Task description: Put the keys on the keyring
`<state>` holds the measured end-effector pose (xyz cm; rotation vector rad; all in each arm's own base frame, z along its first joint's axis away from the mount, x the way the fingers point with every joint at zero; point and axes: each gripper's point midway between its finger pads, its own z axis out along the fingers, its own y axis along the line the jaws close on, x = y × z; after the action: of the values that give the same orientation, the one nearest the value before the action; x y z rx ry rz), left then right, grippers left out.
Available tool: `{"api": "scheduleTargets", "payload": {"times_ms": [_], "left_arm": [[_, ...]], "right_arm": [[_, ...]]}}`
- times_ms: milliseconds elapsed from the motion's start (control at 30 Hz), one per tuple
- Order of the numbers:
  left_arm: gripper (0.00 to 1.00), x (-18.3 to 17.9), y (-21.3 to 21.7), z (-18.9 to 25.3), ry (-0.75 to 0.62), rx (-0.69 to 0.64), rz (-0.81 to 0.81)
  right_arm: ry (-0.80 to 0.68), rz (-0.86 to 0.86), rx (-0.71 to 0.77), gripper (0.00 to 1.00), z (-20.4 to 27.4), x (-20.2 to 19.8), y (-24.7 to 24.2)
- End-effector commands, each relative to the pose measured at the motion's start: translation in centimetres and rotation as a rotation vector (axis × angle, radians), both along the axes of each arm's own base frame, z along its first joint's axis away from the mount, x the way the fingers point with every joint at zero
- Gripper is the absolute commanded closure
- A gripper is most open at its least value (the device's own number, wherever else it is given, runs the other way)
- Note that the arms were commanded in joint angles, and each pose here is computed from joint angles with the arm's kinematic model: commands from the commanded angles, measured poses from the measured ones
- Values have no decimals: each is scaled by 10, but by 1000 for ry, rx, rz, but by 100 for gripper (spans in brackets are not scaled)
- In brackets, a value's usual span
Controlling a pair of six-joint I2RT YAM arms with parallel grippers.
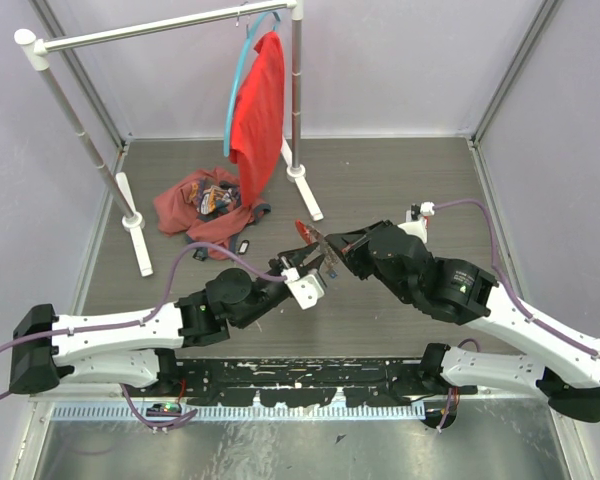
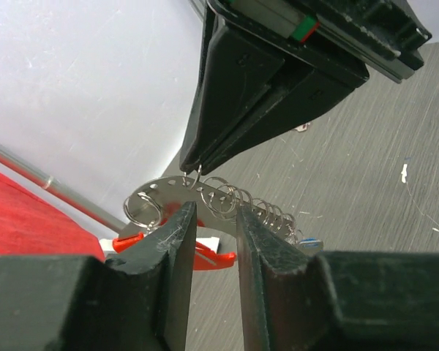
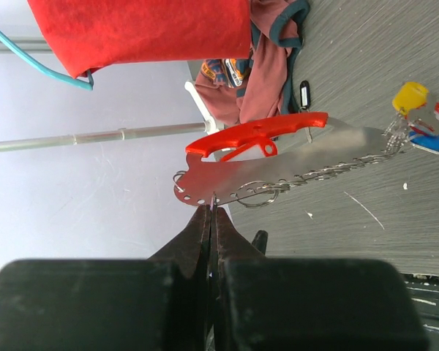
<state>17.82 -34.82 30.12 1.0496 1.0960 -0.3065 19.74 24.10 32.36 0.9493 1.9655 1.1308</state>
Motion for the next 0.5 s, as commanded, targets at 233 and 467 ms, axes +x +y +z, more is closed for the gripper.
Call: {"api": "scheduleTargets", "payload": {"times_ms": [233, 467], "left_arm": [[66, 1, 5, 35, -39, -133, 21], [67, 6, 1, 29, -49, -114, 46]], "right_arm": [[-53, -3, 96, 99, 26, 2, 3], [-55, 12, 100, 99, 27, 0, 4]]}}
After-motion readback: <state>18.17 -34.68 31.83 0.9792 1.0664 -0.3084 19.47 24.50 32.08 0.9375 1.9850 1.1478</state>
